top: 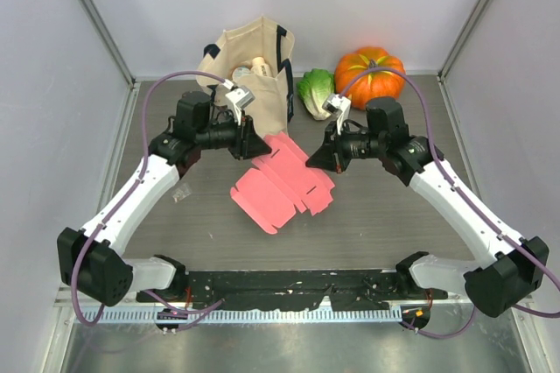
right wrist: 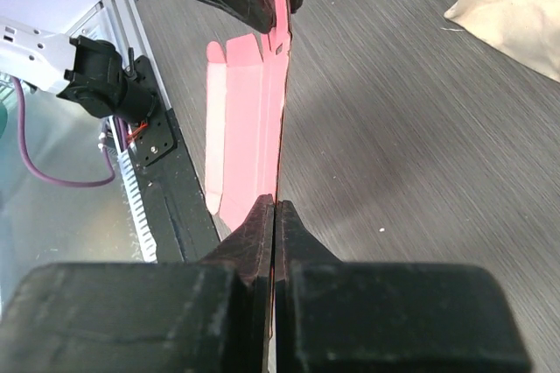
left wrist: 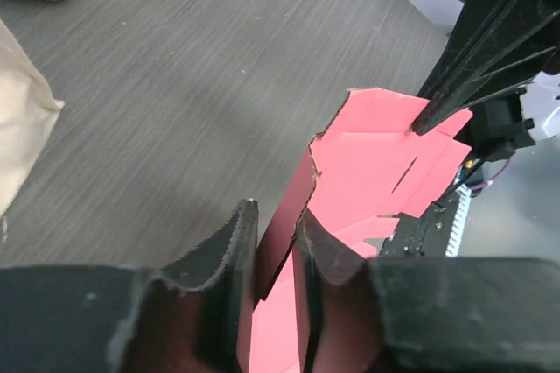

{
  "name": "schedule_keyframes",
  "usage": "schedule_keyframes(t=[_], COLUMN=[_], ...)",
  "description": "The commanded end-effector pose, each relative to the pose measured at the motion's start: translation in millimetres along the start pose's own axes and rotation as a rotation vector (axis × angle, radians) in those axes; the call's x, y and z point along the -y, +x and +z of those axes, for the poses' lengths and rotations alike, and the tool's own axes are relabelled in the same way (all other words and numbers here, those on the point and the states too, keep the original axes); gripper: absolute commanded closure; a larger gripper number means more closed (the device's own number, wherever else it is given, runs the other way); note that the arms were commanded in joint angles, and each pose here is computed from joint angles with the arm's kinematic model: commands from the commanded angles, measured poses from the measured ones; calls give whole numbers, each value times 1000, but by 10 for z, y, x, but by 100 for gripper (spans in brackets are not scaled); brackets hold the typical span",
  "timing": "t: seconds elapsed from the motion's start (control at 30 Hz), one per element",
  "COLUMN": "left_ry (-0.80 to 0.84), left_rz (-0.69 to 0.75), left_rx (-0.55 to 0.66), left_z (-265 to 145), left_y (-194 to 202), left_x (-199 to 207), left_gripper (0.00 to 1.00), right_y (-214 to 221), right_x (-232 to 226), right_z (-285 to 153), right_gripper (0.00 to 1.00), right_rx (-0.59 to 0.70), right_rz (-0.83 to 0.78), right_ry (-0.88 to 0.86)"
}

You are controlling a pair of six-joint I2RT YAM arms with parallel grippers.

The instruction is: Fold the paper box

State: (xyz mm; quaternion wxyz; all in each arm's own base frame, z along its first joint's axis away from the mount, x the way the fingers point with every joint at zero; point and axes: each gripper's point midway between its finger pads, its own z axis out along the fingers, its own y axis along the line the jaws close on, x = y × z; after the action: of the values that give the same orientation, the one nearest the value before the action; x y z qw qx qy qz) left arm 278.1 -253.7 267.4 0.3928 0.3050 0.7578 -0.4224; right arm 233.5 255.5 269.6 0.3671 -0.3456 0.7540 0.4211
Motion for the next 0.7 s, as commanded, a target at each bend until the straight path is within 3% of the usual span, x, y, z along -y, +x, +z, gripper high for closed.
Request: schedule_keyframes(t=[0.0,0.03,0.07,0.1,0.2,0.37,0.43,0.53,0.57,0.6,0.63,0.67], left_ry=[72,79,82,87,123,158,162,180,191,184,167,106], left_rz=[69,71,73,75,88,101,107,110,110,108,106,103], left_rx=[50,49,49,50,50,48,48,52,53,58,65,79], left_z=[-46,-40,-42,-41,-49,-62,-70,-85,-94,-102,-129,-139], left_y=[-204,-196,-197,-203,-195,-175,-172,-189,-196,-221,-265,-312], left_x=[207,228,239,251,337,416,433,475,499,501,510,428], left_gripper=[80,85,97,100,100,100,100,100,100,97,85,53], right_y=[-250,-230,-233,-233,-237,-275,-277,-269,-261,-252,-214,-194], right_x=[-158,-150,-137,-117,-59,11,44,71,66,77,86,84], right_z=[-54,-41,-21,-8,44,132,163,206,219,235,256,263], right_gripper=[99,99,92,88,69,59,59,74,90,98,99,99], right_rx=[69,64,68,72,90,98,95,101,100,99,90,84], right_rz=[-39,-32,-24,-16,-2,8,11,21,27,30,43,47], right_ry=[-58,-60,-60,-54,-42,-47,-41,-45,-55,-56,-62,-67])
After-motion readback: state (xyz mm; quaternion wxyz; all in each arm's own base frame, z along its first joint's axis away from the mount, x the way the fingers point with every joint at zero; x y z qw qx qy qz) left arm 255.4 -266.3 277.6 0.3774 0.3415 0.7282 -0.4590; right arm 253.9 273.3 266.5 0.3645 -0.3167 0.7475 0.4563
